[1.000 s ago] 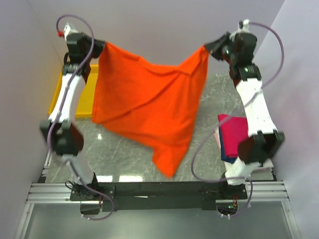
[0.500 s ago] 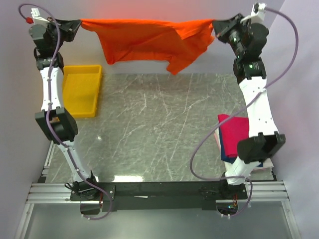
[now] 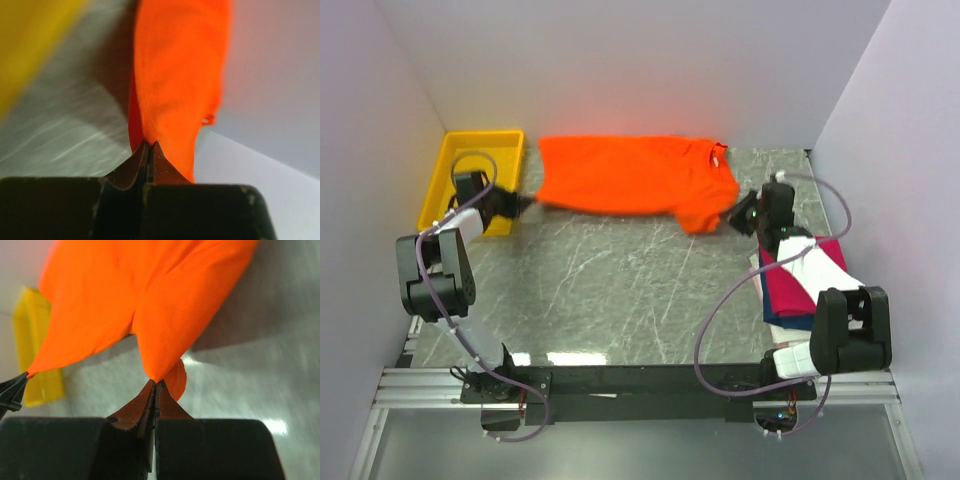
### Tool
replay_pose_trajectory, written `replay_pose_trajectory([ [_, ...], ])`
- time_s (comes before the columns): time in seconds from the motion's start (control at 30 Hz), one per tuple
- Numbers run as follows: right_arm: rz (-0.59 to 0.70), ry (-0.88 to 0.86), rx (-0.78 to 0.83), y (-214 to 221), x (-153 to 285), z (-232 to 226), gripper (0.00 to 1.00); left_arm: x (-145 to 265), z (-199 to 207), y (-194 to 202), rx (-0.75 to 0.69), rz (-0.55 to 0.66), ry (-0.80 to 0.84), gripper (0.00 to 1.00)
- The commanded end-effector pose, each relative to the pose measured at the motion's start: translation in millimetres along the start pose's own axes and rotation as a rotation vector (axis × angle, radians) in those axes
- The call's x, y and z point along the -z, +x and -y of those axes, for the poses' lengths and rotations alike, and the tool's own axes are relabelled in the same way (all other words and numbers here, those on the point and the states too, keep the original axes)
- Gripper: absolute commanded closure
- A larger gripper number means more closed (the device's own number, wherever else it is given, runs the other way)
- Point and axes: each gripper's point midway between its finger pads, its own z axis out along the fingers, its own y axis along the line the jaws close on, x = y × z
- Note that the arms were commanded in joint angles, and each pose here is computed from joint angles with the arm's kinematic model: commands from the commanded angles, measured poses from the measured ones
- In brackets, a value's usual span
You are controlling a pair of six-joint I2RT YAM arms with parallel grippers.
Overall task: Fold and stack the t-shirts
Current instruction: Flatten the tshirt out, then fold the tshirt
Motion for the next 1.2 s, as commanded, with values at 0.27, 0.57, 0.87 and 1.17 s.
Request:
replay_pose_trajectory([
  [0.27, -0.149, 0.104, -0.063, 87, 49, 63, 1.0, 76, -130, 32, 0.012, 0.152, -0.431, 0.96],
  [0.57, -0.196, 0.109, -0.082, 128, 98, 80, 1.0, 123, -166, 58, -0.015, 0.183, -0.518, 0.85],
  [0.87, -0.158, 0.084, -0.071, 128, 121, 76, 1.0, 130, -172, 62, -0.052, 0.18, -0.515, 0.42],
  [1.17, -0.131, 0.103, -0.03, 107, 114, 68, 1.0, 146, -192, 73, -0.064, 0.225, -0.569, 0.49],
])
